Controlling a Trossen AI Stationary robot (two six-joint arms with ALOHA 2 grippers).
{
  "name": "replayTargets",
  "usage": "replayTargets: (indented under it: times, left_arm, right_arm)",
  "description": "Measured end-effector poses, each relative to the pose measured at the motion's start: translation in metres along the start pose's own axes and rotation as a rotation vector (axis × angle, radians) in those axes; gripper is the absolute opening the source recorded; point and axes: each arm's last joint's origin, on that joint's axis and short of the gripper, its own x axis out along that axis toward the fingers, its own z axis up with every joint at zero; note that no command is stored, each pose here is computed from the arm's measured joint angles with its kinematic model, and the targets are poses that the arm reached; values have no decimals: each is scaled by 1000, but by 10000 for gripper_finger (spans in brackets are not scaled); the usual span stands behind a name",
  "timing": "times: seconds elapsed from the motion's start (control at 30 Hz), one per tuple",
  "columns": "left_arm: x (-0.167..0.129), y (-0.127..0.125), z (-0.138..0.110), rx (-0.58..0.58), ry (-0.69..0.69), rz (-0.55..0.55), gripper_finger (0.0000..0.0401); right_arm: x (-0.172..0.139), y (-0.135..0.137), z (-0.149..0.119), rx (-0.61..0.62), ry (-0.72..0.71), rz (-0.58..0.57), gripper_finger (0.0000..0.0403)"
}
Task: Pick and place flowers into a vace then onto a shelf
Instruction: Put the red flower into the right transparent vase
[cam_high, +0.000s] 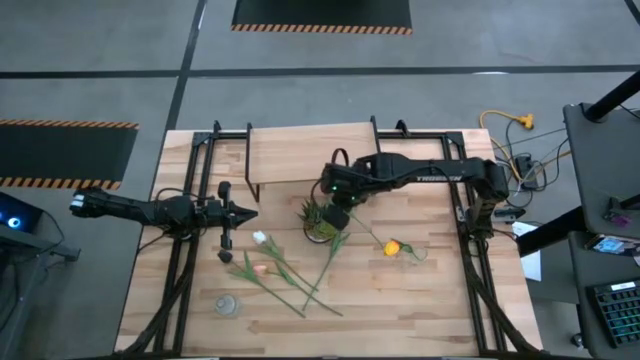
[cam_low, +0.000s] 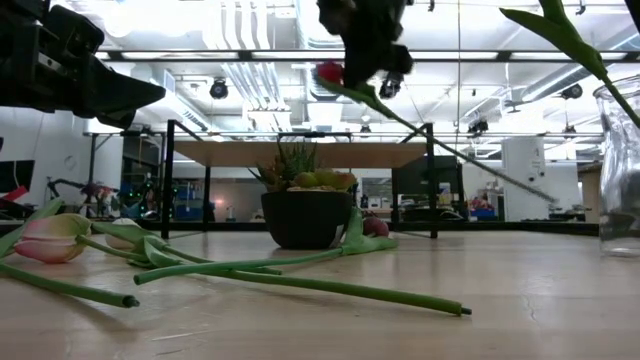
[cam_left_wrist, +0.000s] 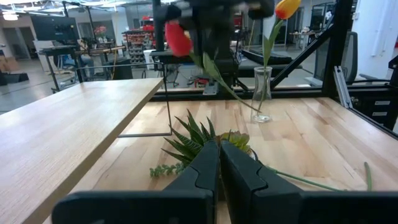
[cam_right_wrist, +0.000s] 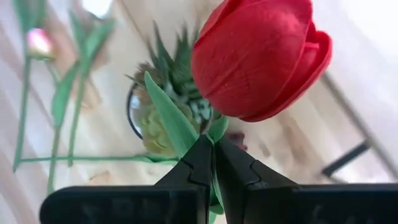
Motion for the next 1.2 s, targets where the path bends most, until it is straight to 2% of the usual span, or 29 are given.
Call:
replayTargets:
  times: [0.2,0.33,0.47,0.6,0.83,1.07,1.2]
  left_arm:
    - [0,0,0,0,0,0,0]
    - [0,0,0,0,0,0,0]
    - [0,0,0,0,0,0,0]
    - [0,0,0,0,0,0,0]
    - [0,0,0,0,0,0,0]
    - [0,0,0,0,0,1,0]
    - [0,0,0,0,0,1,0]
  right_arm:
    - [-32,5,16,-161,-111,44,9]
    - [-66,7,25,-240,-197,71,9]
    - [-105,9,21,-307,-264,81,9]
    - [-146,10,3,-375,-359,37,9]
    - [-212,-1,-42,-368,-525,22,9]
    - [-232,-16,-87,-332,-592,-35,8]
    - [-235,-28,-107,-274,-592,-1,8]
